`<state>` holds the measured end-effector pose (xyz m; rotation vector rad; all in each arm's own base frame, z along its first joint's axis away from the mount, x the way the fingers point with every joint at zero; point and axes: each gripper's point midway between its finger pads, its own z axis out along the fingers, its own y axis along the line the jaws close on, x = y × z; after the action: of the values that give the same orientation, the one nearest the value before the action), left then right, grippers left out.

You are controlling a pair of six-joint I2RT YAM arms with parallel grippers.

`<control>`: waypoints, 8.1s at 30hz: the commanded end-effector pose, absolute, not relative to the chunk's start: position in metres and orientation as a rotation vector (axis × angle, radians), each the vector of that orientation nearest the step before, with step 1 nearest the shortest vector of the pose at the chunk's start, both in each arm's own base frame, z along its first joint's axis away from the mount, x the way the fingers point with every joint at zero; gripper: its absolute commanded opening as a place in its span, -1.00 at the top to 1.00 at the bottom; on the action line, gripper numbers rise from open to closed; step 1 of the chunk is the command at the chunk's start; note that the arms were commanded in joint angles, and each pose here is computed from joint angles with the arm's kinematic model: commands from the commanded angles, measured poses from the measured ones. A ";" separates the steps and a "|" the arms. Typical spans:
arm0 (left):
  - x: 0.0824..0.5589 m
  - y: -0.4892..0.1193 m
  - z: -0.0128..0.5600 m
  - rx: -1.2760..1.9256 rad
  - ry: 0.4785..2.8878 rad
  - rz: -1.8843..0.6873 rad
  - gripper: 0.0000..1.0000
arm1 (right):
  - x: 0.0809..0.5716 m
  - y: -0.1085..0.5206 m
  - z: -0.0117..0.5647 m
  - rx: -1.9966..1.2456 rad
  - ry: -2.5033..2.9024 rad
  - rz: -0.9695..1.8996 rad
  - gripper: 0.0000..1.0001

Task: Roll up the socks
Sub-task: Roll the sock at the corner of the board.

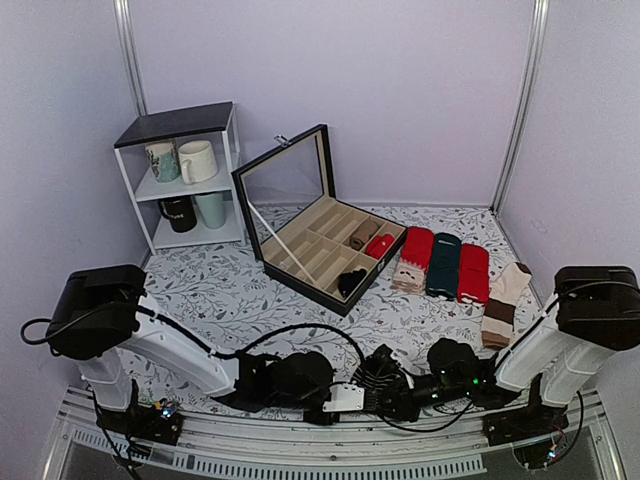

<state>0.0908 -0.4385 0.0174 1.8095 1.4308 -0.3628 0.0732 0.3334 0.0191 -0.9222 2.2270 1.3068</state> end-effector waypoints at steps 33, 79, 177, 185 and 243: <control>0.040 -0.349 -0.091 1.910 2.343 -0.622 1.00 | 0.076 0.316 0.044 -1.330 1.582 0.700 0.17; 0.078 -0.407 0.088 1.688 1.261 -0.552 0.68 | 0.054 0.261 -0.046 -0.930 2.330 0.938 0.72; 0.101 -0.395 -0.067 1.761 2.148 -0.432 1.00 | 0.099 0.253 0.040 -0.697 2.140 0.879 0.07; 0.097 -0.372 -0.090 1.759 2.318 -0.471 1.00 | 0.093 0.248 0.069 -0.702 1.920 1.038 0.07; 0.088 -0.361 -0.108 1.793 2.391 -0.507 1.00 | 0.095 0.302 0.038 -1.102 1.835 0.923 0.17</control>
<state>0.1066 -0.4708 0.0062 1.6146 1.9250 -0.8869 0.0943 0.2966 0.0333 -1.1125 1.8486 0.8932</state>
